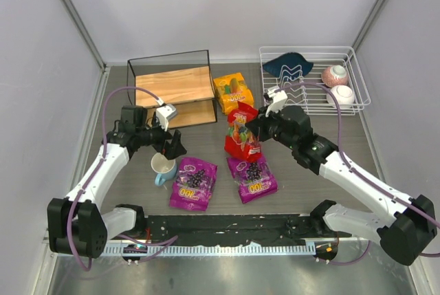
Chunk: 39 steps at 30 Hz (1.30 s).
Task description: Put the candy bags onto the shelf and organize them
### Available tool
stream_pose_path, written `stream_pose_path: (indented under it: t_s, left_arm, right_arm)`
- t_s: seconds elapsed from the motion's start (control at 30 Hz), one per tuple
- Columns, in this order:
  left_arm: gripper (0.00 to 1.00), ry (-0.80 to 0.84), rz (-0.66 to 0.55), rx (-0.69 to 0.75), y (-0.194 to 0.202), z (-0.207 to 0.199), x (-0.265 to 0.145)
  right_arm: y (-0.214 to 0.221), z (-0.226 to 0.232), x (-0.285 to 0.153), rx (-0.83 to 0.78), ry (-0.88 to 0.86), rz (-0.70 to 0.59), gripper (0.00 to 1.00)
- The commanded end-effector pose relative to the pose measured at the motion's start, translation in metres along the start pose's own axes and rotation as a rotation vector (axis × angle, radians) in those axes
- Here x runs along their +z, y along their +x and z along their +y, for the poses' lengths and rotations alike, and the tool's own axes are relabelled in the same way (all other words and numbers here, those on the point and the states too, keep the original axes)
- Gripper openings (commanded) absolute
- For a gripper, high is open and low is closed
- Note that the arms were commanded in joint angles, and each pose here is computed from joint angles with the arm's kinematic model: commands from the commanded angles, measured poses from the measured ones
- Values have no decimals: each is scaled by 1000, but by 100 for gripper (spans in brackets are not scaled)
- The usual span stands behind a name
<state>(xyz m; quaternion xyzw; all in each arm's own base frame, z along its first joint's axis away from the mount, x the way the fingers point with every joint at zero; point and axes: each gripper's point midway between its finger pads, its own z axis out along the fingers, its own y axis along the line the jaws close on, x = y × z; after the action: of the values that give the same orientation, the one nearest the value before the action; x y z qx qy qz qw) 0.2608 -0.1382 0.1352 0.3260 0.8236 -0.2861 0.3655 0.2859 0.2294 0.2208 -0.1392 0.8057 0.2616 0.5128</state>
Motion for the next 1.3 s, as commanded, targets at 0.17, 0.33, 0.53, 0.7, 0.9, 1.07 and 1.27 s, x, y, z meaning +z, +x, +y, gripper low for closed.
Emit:
stream_pose_path:
  t_s: [0.17,0.33,0.53,0.7,0.9,1.07,1.27]
  left_arm:
    - [100,-9,-22,39,-8,2,-3]
    - [100,-66,-1,37,-4,10,-6]
    - [100,-130,-59,86,-22,6,-28]
    - [100,-200,-97,71,-47,19,-39]
    - [100,-195,-253,8,-97,28,-68]
    - [100,-208,-376,-122,-124,58,-104]
    - [100,-259,-435,-198,-122,82,-127]
  right_arm:
    - [-85,55,-26,-104,-285,-245,1]
    - [-112,71,-30,-142,-337,-242,1]
    - [-131,83,-22,-187,-364,-174,1]
    - [-152,98,-22,-201,-420,-196,1]
    - [-172,115,-14,-226,-479,-200,1]
    - [-185,135,10,-268,-514,-179,1]
    - [-198,151,54,-258,-530,-158,1]
